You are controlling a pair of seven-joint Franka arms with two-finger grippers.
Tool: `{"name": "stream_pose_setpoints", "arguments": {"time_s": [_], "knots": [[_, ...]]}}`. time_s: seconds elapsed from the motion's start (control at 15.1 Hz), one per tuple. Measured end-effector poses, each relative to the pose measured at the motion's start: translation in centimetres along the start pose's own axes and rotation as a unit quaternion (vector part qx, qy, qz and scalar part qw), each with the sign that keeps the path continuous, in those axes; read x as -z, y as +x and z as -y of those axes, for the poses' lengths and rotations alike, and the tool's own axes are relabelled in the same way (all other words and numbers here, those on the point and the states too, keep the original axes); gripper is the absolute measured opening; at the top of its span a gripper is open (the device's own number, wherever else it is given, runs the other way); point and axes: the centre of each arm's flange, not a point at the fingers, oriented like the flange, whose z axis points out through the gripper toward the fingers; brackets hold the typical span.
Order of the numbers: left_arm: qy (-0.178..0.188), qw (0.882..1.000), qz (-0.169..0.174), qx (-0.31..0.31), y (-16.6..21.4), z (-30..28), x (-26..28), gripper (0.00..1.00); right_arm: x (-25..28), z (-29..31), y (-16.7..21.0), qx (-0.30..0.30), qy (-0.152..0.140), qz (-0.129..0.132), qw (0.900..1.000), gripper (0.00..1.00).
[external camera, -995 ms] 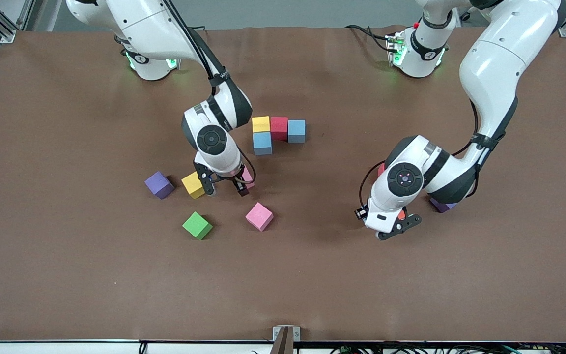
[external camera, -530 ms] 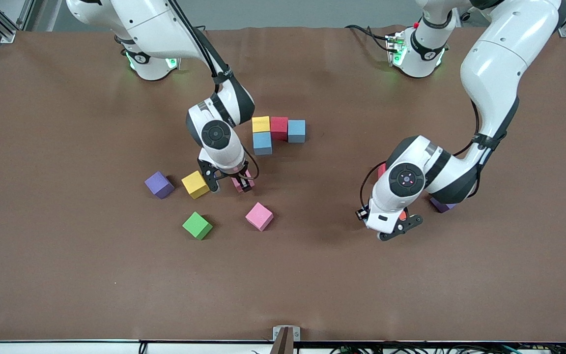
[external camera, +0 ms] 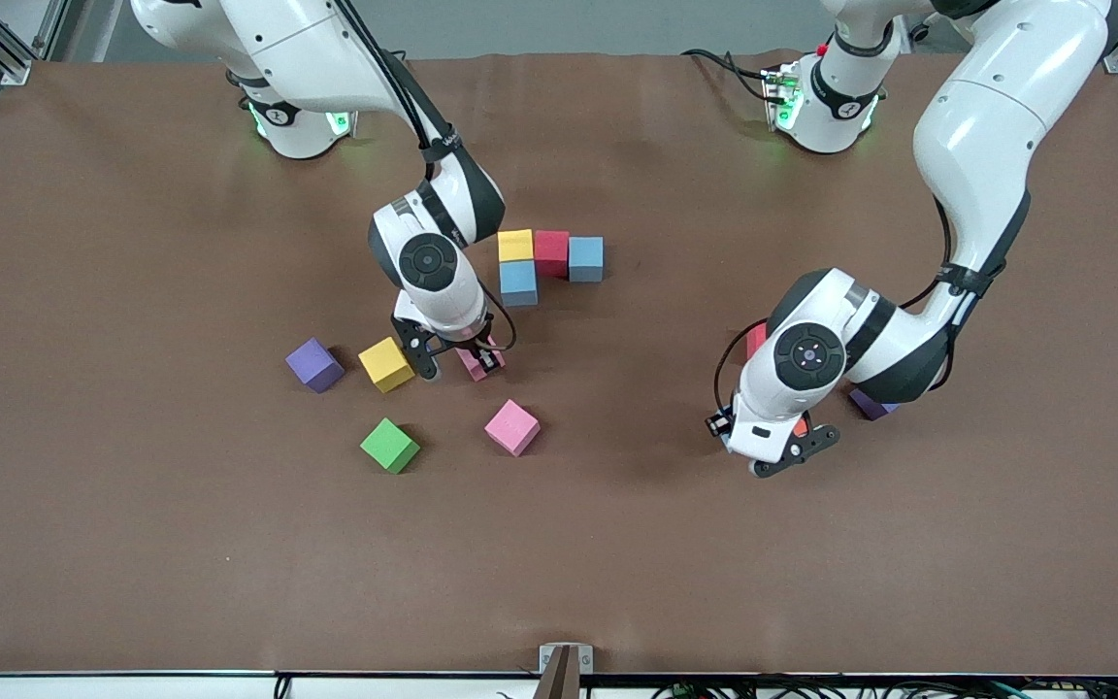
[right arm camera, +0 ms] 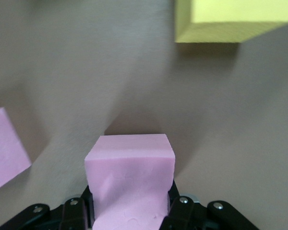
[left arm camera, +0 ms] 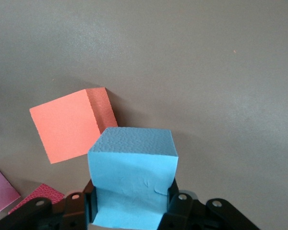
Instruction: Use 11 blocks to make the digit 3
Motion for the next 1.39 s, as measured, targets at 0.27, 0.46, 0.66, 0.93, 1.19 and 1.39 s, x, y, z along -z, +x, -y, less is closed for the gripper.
{"name": "stream_pose_setpoints", "arguments": {"time_s": [0.27,0.46,0.66,0.93,1.19,1.39], "knots": [[-0.001,1.0,-0.001,0.001,0.1,0.0,0.1,0.55,0.7,0.6,-1.9,0.144,0.01,0.0,0.99,0.56],[-0.002,1.0,-0.002,0.002,0.3,0.1,0.2,0.55,0.8,0.6,-3.4,0.268,0.011,-0.001,0.963,0.56],[-0.002,1.0,-0.002,0.004,0.5,0.2,0.3,0.55,0.7,0.4,-5.1,0.36,0.009,-0.004,0.933,0.56],[-0.002,1.0,-0.001,0.004,0.4,0.2,0.2,0.55,0.4,0.1,-6.5,0.437,-0.01,-0.034,0.899,0.56],[-0.001,1.0,-0.001,0.001,0.2,0.0,0.2,0.55,0.0,-0.4,-7.8,0.458,-0.017,-0.036,0.888,0.56],[-0.001,1.0,-0.001,0.001,0.1,0.0,0.1,0.55,-0.4,-0.9,-8.8,0.466,-0.022,-0.034,0.884,0.56]]}}
